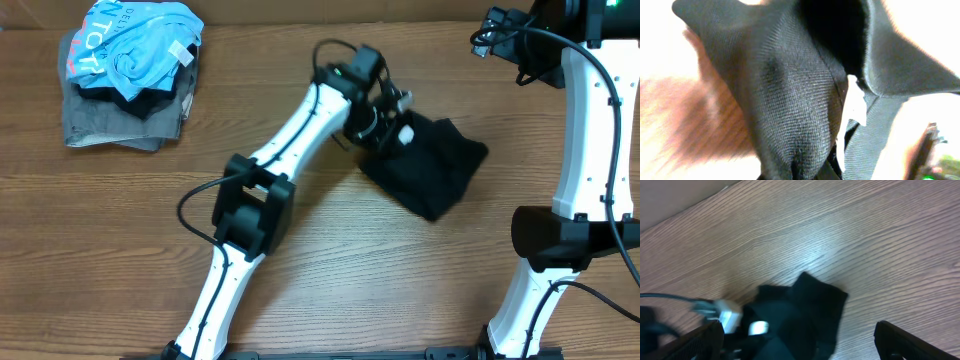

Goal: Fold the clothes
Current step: 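Carry the bundle with the left gripper to the clothes stack top-left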

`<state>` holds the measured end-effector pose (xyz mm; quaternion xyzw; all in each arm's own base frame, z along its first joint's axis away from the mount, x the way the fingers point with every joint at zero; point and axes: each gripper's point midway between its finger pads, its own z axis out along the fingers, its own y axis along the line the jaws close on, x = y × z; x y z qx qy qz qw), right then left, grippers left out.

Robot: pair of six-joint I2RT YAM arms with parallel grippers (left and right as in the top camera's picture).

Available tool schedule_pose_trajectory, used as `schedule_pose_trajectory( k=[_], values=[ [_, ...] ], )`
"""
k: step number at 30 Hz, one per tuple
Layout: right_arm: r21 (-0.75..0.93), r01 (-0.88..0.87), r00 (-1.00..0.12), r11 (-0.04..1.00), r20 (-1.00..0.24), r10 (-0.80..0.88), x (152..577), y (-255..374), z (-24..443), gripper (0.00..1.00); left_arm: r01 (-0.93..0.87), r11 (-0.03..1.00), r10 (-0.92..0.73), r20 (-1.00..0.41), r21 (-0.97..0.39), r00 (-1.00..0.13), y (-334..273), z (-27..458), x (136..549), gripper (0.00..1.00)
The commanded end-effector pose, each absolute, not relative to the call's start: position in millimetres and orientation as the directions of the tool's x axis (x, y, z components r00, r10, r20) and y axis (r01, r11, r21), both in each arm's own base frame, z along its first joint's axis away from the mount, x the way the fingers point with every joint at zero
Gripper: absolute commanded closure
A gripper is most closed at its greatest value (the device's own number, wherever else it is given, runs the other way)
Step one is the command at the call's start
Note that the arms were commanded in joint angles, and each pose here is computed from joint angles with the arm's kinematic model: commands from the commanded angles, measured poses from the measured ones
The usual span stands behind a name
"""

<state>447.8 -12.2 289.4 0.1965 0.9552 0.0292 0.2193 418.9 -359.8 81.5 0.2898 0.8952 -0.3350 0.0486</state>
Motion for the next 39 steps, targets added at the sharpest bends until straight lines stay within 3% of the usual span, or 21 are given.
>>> schedule_pose_trajectory(
  k=[1, 12, 18, 29, 39],
  values=[
    [0.136, 0.378, -0.812, 0.916, -0.426, 0.399, 446.6, -22.6, 295.2, 0.0, 0.506, 0.581, 0.333, -0.381, -0.638, -0.863, -329.3, 157.4, 463.2, 0.96],
    [0.137, 0.382, -0.811, 0.914, -0.425, 0.402, 446.4, -24.2, 295.1, 0.0, 0.438, 0.582, -0.012, -0.546, -0.685, -0.838, -215.7, 287.3, 532.8, 0.96],
    [0.14, 0.38, -0.812, 0.914, -0.424, 0.402, 446.4, -23.4, 295.1, 0.0, 0.384, 0.64, -0.261, -0.657, -0.666, -0.707, -101.4, 361.2, 562.6, 0.96],
    [0.176, 0.362, -0.819, 0.915, -0.41, 0.403, 446.8, -16.0, 295.1, 0.0, 0.158, 0.721, -0.53, -0.683, -0.675, -0.502, 58.2, 389.4, 588.7, 0.96],
    [0.206, 0.346, -0.825, 0.915, -0.398, 0.402, 446.9, -9.5, 295.3, 0.0, 0.057, 0.762, -0.598, -0.734, -0.645, -0.322, 105.2, 406.0, 609.1, 0.96]
  ],
)
